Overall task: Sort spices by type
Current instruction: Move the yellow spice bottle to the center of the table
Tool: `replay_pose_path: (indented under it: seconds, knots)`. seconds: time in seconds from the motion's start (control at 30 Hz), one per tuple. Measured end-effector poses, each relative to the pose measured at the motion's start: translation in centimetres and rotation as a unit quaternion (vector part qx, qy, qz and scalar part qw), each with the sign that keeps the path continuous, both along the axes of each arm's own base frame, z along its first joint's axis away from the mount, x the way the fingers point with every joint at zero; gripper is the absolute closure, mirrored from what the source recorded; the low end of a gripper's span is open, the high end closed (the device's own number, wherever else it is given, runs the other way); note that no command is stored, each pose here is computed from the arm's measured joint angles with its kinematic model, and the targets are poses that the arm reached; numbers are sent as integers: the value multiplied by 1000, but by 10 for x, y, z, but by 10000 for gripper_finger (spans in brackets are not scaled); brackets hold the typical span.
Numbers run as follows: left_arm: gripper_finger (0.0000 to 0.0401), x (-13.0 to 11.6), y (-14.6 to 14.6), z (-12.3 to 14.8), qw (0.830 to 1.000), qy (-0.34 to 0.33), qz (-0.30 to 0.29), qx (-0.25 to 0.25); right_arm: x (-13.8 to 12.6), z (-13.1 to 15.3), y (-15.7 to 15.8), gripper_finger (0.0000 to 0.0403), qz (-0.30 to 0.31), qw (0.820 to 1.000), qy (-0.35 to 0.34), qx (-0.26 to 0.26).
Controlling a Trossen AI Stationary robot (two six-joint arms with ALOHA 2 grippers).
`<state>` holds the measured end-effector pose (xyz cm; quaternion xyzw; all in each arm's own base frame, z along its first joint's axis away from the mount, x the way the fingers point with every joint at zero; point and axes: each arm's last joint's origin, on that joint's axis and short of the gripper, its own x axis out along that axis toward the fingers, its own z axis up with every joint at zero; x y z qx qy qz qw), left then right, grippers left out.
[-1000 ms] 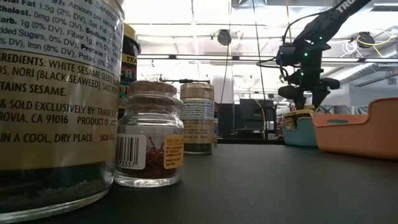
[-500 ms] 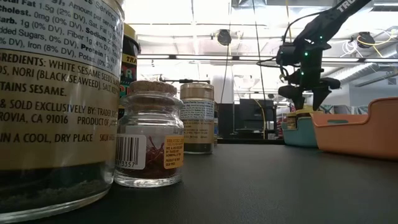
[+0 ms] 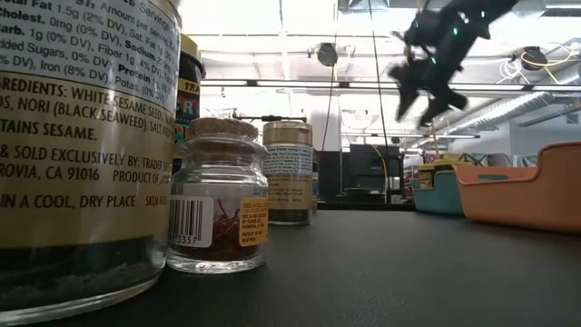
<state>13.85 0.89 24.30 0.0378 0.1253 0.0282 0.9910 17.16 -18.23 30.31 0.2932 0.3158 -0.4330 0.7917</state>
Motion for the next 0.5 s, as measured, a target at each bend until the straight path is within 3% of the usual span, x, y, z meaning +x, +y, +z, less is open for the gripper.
replay_pose_path:
  seconds: [0.23, 0.5]
  knots:
    - [111, 0, 0, 0, 1000, -1, 3, -12, 49, 30, 40, 117, 126, 986, -89, -66]
    - [111, -5, -2, 12, 997, 37, -5, -63, 98, 36, 100, 117, 275, 944, -144, -113]
